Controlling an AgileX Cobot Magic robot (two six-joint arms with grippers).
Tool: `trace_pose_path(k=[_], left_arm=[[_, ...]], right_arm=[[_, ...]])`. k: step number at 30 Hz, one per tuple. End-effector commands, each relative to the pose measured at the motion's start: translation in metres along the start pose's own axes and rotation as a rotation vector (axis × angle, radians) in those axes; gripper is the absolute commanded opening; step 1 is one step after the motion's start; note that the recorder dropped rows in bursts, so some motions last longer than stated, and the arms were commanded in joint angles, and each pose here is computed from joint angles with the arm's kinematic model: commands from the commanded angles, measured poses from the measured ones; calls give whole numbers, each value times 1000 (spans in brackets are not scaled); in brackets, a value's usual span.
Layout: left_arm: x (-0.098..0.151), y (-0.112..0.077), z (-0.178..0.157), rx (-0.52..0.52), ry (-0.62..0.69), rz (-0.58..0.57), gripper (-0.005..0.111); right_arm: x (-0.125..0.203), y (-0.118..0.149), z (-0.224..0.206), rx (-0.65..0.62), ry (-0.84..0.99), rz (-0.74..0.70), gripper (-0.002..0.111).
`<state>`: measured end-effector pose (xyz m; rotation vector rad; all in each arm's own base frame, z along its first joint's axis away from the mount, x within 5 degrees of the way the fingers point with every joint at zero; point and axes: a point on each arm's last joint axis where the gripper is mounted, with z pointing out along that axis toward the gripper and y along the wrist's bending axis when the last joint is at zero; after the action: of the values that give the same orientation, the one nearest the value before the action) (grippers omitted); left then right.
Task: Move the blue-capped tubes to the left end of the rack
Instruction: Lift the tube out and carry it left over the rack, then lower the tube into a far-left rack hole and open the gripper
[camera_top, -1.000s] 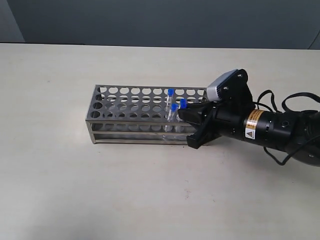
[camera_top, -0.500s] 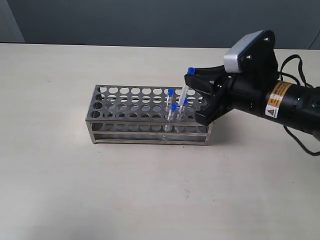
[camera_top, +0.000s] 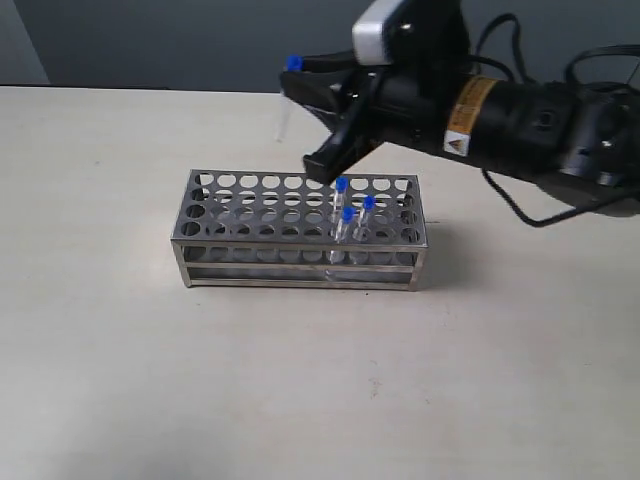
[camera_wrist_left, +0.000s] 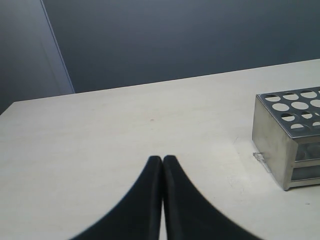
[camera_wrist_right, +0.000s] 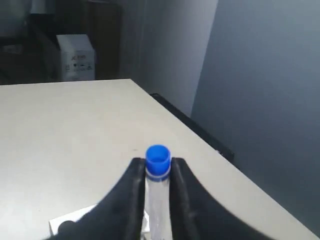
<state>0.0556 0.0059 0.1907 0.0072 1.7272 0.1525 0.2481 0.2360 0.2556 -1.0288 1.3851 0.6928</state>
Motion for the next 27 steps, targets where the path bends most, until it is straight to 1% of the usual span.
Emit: trace_pose_path(k=[1,4,11,17,27], left_arm=[[-2,-1,-1,11,-12,1,1],[-2,-1,-1,11,-12,1,1],[-2,-1,-1,11,-12,1,1],[-2,-1,-1,11,-12,1,1],[-2,-1,-1,11,-12,1,1]], right_arm=[[6,11,39,-74,35,-37,-1],[14,14,62,-102,38,-40,-1],[37,4,97,-84,96,4,-1],[42,1,109,-88,98,30,-1],[50,2,113,-113,116,25,-1]])
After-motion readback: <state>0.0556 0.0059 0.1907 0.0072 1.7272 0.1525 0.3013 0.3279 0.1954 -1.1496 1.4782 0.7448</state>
